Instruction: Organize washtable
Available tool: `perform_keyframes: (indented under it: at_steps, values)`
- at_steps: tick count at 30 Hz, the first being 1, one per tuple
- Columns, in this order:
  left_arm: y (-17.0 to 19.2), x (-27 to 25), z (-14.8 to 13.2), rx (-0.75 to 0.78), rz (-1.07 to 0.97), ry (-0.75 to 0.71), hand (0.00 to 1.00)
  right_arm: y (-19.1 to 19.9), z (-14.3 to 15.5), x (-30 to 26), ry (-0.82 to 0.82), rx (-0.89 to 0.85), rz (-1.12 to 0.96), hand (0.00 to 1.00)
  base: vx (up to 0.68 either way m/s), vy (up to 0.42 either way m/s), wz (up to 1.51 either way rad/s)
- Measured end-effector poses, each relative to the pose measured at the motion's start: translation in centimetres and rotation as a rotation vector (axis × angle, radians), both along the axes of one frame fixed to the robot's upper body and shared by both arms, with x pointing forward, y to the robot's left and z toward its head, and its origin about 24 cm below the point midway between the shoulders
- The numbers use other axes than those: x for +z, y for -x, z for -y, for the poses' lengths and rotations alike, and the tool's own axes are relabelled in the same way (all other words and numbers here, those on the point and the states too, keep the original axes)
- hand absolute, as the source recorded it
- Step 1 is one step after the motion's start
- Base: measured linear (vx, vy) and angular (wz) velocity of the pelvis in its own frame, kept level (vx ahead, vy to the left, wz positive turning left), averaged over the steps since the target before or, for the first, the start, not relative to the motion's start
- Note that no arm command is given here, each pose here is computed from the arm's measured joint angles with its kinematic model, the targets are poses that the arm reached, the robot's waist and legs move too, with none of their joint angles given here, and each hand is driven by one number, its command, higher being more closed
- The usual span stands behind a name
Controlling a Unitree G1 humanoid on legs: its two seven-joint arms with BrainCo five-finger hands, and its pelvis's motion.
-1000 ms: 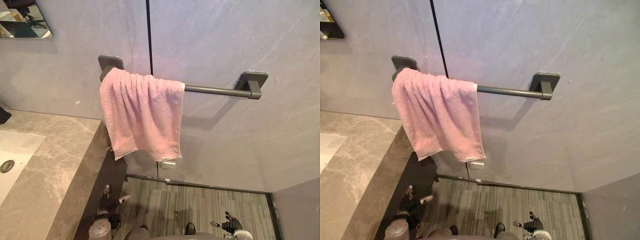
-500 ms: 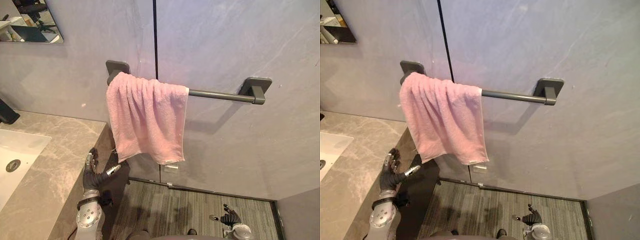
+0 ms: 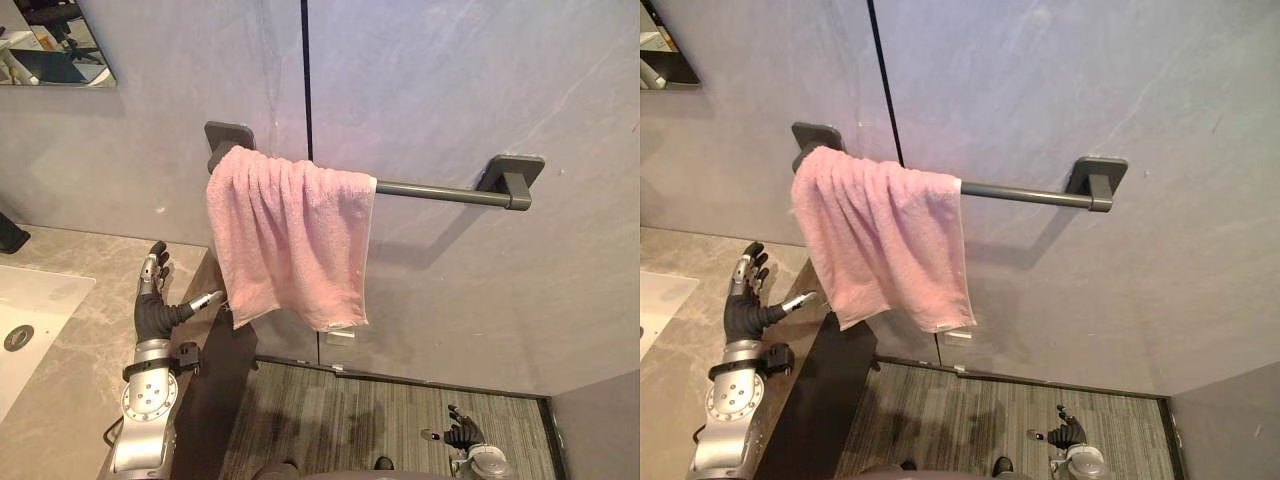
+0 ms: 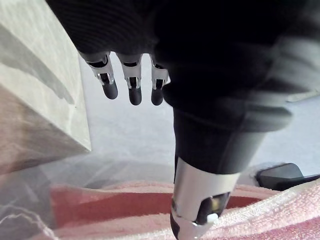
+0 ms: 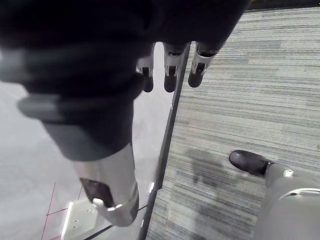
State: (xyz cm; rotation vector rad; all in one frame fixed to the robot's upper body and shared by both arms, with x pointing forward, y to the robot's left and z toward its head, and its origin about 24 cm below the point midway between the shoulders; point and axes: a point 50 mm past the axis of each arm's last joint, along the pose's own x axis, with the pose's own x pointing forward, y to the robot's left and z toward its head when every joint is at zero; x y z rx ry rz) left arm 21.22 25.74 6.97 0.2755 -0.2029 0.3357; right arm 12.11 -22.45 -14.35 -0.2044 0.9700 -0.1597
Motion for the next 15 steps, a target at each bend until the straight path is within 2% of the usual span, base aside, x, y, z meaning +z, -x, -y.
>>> perform_keyframes:
  at_steps: [8, 15]
  values:
    - [-1.3, -0.1, -1.3, -0.016, -0.047, -0.061, 0.00, -0.6, 0.3, 0.5, 0.006, 0.014, 0.032, 0.00, -0.04, 0.005, -0.11]
    - [-2.2, 0.0, -1.0, -0.067, -0.058, -0.072, 0.00, -0.6, 0.5, 0.5, 0.014, 0.025, 0.024, 0.00, -0.03, 0.002, -0.09]
